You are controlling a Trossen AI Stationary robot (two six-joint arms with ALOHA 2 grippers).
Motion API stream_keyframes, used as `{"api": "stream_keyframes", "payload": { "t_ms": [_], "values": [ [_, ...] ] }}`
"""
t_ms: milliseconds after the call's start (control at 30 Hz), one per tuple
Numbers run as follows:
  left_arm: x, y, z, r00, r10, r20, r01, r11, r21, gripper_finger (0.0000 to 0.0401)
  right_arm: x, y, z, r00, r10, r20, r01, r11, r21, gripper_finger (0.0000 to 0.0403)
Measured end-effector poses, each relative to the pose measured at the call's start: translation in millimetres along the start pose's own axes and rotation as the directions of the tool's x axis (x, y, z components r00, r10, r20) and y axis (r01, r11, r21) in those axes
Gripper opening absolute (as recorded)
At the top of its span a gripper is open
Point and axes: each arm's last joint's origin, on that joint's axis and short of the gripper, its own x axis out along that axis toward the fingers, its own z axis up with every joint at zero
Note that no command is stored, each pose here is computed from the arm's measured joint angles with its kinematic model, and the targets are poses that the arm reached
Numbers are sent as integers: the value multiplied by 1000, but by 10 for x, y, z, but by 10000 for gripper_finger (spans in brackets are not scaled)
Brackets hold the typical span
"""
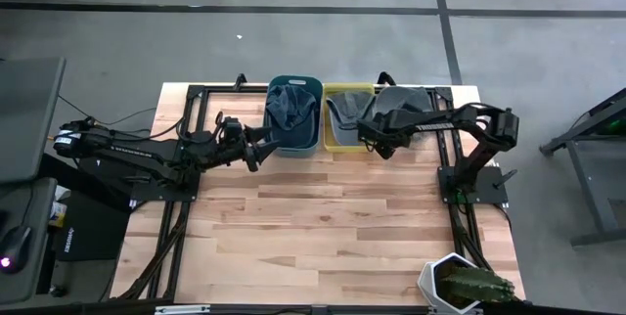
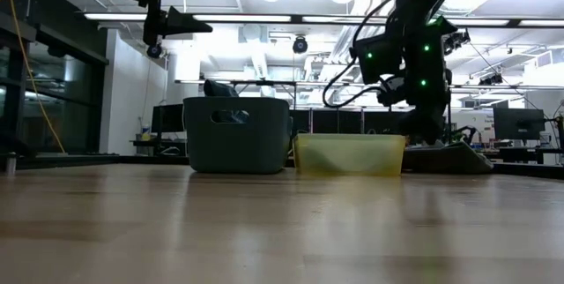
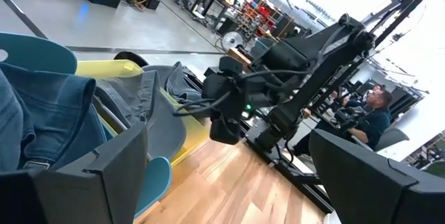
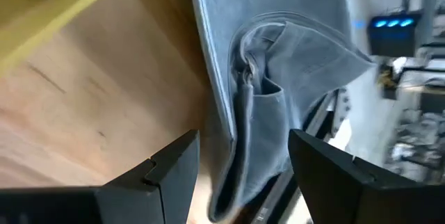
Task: Pick & Place hat
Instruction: Put the gray cap into the yellow bin
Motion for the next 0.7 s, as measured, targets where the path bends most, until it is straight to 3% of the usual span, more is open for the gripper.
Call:
{"api": "stream_keyframes", "payload": {
  "t_ms": [200, 500, 700],
  "values": [
    [0, -6, -4, 1000, -21, -15, 21, 1000, -7, 342, 90, -50, 78, 994, 106, -11, -105, 993, 60, 216],
    [0, -6, -5, 1000, -22, -16, 21, 1000, -22, 342, 240, -208, 116, 994, 98, -49, -93, 991, 91, 216],
    [0, -6, -4, 1000, -22, -16, 21, 999, -27, 342, 324, -273, 143, 980, 184, -70, -176, 978, 112, 216]
  ]
}}
